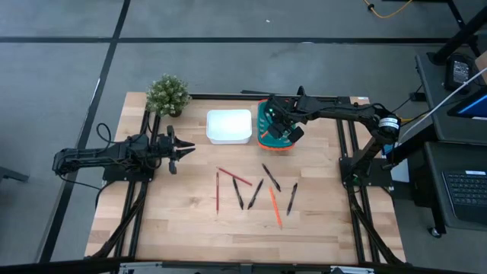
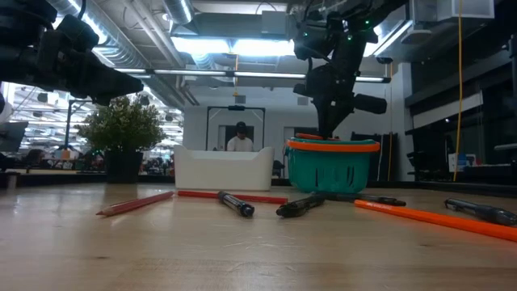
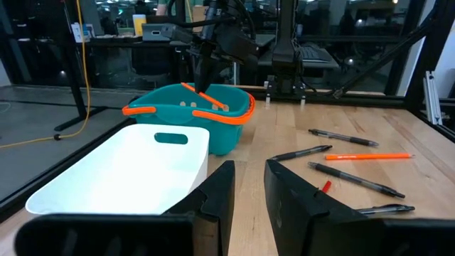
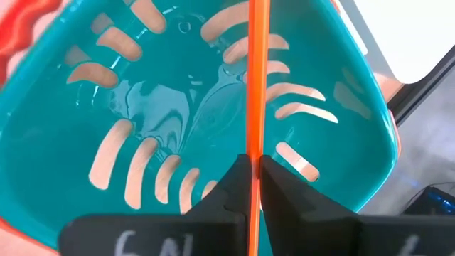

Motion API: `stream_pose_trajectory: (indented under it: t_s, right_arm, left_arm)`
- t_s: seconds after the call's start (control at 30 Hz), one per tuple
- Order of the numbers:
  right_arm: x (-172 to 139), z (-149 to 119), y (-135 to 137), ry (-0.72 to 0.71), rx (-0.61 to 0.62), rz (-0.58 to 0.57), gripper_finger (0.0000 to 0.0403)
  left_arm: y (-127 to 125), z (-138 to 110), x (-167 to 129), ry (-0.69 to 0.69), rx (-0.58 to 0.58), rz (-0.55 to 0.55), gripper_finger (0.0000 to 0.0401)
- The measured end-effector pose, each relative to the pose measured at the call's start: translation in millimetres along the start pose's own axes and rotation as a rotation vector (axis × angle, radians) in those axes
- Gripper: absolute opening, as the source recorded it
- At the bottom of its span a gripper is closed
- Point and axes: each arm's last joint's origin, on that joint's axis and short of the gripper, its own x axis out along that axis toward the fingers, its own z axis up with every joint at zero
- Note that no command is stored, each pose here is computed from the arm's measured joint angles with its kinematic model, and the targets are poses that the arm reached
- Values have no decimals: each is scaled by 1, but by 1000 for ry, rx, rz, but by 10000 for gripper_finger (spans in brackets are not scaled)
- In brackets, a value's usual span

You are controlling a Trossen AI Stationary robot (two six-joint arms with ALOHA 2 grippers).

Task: Sort pens & pencils
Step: Put the right orange pencil into the blue bin

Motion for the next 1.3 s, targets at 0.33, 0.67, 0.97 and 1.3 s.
stream_pose_trajectory:
  t_s: [0.33, 0.67, 0.97, 1.3]
  right_arm:
    - [0, 0, 0, -17, 8, 7, 28]
    - [0, 1, 2, -42, 26, 31, 28]
    - [9, 2, 3, -31, 29, 60, 28]
    - [26, 1, 3, -5, 34, 103, 28]
  left_arm:
    - [0, 0, 0, 0, 0, 0, 72]
    - [0, 0, 0, 0, 0, 0, 72]
    - [0, 0, 0, 0, 0, 0, 72]
    - [0, 0, 0, 0, 0, 0, 72]
